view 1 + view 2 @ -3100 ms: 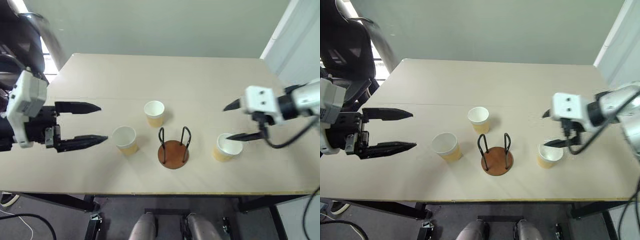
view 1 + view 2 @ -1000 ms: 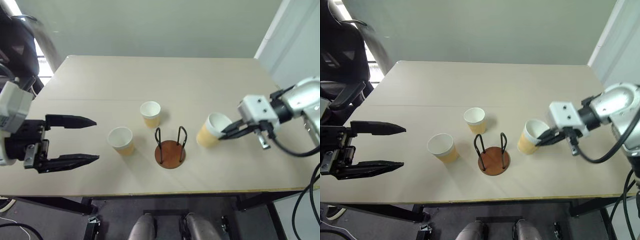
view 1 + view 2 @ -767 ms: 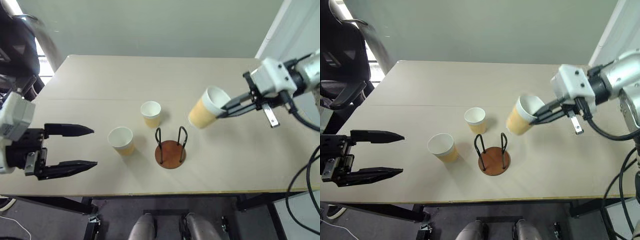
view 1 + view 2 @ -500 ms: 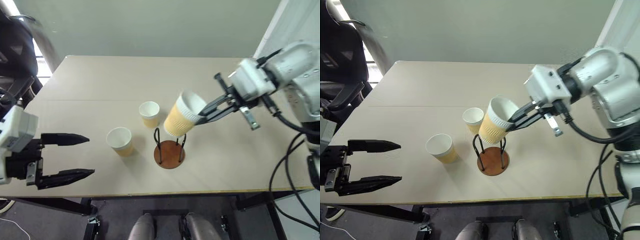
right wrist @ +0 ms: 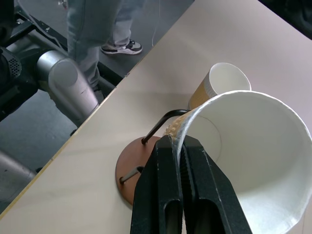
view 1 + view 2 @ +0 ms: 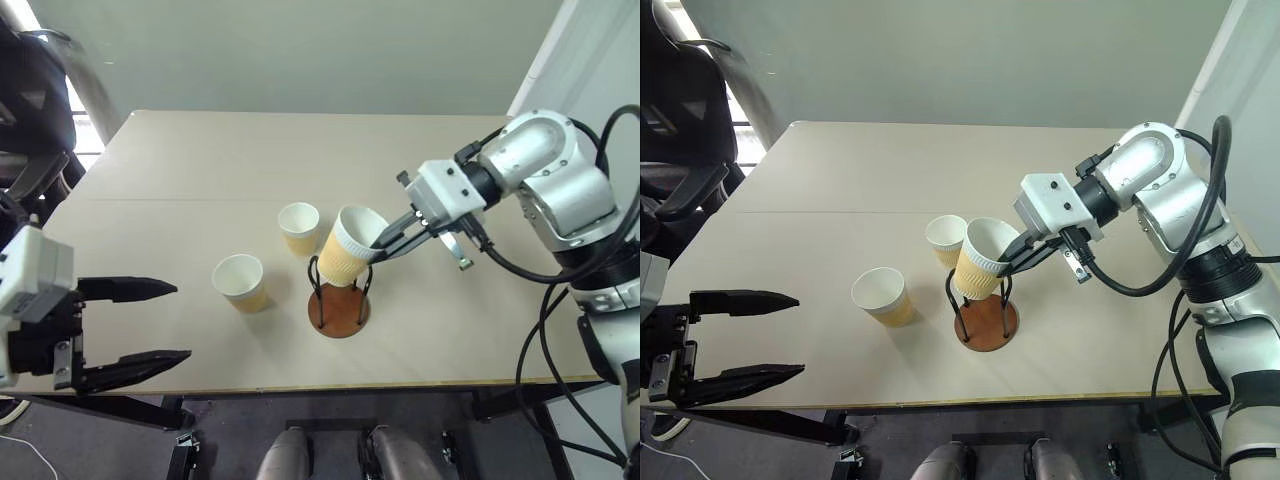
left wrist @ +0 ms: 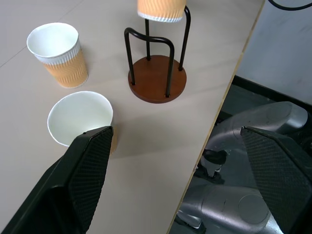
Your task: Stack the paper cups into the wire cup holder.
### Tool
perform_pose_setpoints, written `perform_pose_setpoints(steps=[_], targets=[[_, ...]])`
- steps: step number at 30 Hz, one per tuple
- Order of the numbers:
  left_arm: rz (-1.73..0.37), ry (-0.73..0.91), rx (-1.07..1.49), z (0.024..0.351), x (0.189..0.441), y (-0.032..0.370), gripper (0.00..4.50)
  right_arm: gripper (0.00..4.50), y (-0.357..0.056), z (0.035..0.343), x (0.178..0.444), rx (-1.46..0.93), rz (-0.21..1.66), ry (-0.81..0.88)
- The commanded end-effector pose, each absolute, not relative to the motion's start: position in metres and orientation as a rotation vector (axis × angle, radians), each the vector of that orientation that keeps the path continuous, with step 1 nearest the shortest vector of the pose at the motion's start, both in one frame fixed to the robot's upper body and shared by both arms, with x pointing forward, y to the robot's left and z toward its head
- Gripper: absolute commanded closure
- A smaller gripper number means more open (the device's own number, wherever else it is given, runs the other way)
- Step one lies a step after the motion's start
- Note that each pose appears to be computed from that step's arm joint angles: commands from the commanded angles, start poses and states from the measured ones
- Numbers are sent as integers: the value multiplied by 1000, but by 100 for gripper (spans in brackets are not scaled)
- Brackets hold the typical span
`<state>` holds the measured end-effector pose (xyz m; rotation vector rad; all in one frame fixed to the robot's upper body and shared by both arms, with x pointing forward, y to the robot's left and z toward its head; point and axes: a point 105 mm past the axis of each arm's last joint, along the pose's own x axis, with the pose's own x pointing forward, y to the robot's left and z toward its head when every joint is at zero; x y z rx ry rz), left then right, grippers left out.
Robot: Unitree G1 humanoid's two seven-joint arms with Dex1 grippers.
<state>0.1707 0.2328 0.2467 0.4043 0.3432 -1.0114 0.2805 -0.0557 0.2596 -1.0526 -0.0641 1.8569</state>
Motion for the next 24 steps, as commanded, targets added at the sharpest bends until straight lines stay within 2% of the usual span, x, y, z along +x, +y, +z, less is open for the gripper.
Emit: perform_pose_setpoints(steps=[1,24], targets=[[-1021,278,418,261,166,227,0,446,-53,259,280,-1068,1866,-74],[-1002,235,405,272,162,226,0,446,-44,244,289,-1102,1857,-66]])
